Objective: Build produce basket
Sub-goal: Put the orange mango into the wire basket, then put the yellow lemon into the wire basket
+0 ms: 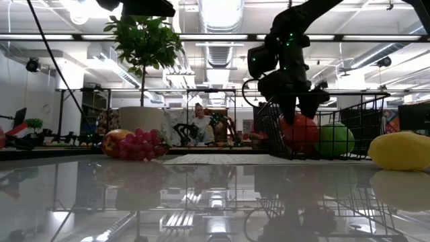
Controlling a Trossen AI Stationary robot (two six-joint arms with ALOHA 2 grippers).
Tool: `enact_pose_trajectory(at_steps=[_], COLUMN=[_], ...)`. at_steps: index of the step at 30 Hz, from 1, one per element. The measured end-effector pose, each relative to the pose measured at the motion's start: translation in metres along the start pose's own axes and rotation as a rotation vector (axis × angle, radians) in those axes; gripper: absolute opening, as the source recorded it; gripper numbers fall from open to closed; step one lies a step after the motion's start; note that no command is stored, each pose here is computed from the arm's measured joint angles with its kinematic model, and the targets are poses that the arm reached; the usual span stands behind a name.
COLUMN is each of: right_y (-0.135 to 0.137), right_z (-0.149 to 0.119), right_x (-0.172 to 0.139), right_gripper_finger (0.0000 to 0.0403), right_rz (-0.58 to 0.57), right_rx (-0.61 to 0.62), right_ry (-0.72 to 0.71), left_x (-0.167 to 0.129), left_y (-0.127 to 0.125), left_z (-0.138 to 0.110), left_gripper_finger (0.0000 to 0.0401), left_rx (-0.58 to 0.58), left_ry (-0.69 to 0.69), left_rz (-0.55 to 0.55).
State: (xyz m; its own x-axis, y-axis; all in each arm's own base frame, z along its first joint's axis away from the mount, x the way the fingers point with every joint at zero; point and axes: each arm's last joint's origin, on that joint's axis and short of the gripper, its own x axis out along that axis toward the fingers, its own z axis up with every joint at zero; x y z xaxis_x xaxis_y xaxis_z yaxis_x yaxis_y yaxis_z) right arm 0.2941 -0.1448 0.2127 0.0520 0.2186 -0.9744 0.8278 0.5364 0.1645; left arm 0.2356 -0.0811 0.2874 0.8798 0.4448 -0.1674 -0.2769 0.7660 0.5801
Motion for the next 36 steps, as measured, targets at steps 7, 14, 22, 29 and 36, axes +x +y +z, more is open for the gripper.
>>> enact_pose_trajectory(at_steps=[7,14,22,29,36], right_y=[0.002,0.004,0.019,0.040,0.069], right_z=[0.001,0.000,-0.010,-0.054,-0.116], right_x=[0.000,-0.009,-0.061,-0.098,-0.112], right_gripper_finger=[0.0311,0.0302,0.0286,0.0278,0.0274], right_rz=[0.055,0.060,0.103,0.107,0.159], right_rx=[-0.007,-0.006,-0.066,-0.150,-0.191], right_ry=[0.001,-0.006,-0.152,-0.306,-0.366], left_x=[0.000,0.000,0.000,0.000,0.000], left_y=[0.000,0.000,0.000,0.001,0.002], left_z=[0.000,0.000,0.001,0.002,0.003], left_gripper_finger=[0.0290,0.0290,0.0290,0.0290,0.0290], left_rx=[0.000,-0.002,-0.004,-0.011,-0.029], left_ry=[0.000,-0.001,-0.003,-0.007,-0.020], left_rz=[0.000,0.001,0.001,0.003,0.008])
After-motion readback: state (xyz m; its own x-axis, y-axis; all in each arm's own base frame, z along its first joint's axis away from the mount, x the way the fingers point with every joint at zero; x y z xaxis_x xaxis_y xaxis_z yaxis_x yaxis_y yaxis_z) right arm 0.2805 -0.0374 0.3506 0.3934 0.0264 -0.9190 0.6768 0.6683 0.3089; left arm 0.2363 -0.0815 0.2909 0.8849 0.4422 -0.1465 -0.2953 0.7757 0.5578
